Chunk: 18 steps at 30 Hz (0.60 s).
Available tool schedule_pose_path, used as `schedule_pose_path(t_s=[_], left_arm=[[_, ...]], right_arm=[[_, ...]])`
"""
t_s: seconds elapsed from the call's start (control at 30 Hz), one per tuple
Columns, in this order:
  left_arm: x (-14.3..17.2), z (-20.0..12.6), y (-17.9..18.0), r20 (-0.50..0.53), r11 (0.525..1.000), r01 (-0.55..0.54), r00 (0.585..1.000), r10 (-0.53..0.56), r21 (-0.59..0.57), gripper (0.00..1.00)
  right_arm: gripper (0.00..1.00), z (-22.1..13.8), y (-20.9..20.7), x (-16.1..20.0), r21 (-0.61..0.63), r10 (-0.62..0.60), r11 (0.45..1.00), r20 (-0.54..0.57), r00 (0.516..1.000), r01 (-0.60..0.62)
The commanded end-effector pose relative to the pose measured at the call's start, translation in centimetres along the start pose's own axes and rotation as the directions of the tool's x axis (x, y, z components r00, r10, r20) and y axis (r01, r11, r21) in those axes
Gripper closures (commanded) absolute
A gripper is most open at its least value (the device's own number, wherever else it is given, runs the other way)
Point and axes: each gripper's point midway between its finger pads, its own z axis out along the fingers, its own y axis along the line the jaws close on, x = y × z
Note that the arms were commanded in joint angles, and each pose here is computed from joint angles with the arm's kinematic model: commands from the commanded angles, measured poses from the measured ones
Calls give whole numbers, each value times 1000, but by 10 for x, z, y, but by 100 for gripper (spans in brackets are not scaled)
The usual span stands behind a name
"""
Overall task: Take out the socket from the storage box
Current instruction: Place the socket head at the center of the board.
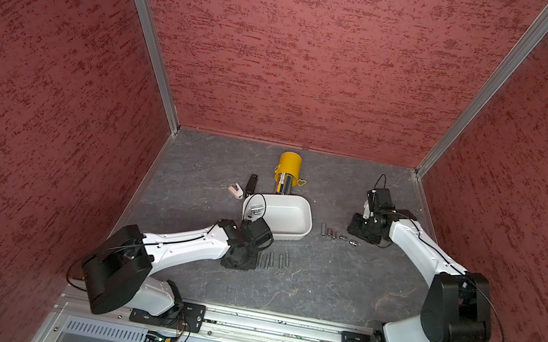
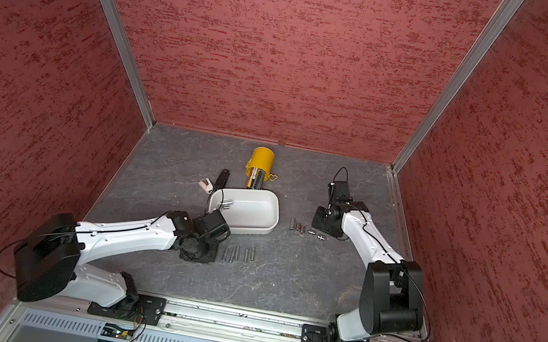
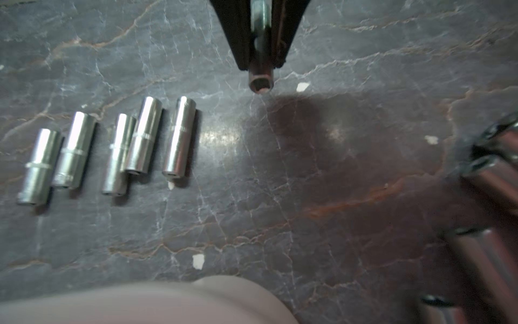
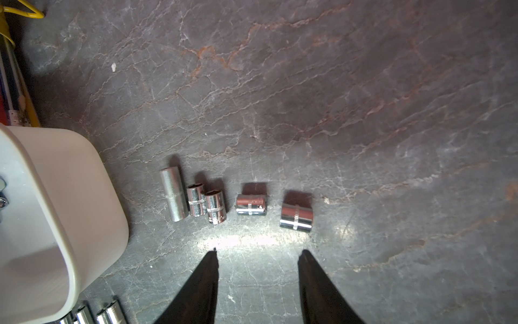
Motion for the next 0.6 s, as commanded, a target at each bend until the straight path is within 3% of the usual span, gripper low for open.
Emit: schedule_pose_path(t_s=[0.0,0.37,0.57], left_arm=[[-17,5,-20,51,997,17,999,-20,72,95],[-36,23,-26,63,999,11,998,-13,36,92],[-36,25,-22,52,1000,4,999,-4,8,81]], right_arm=[[50,-11,0,-6,-9,-8,1000,46,999,8],[50,-10,0,-6,-8,-6,1000,40,999,6],[50,-9,0,-5,-11,-7,1000,37,999,7]])
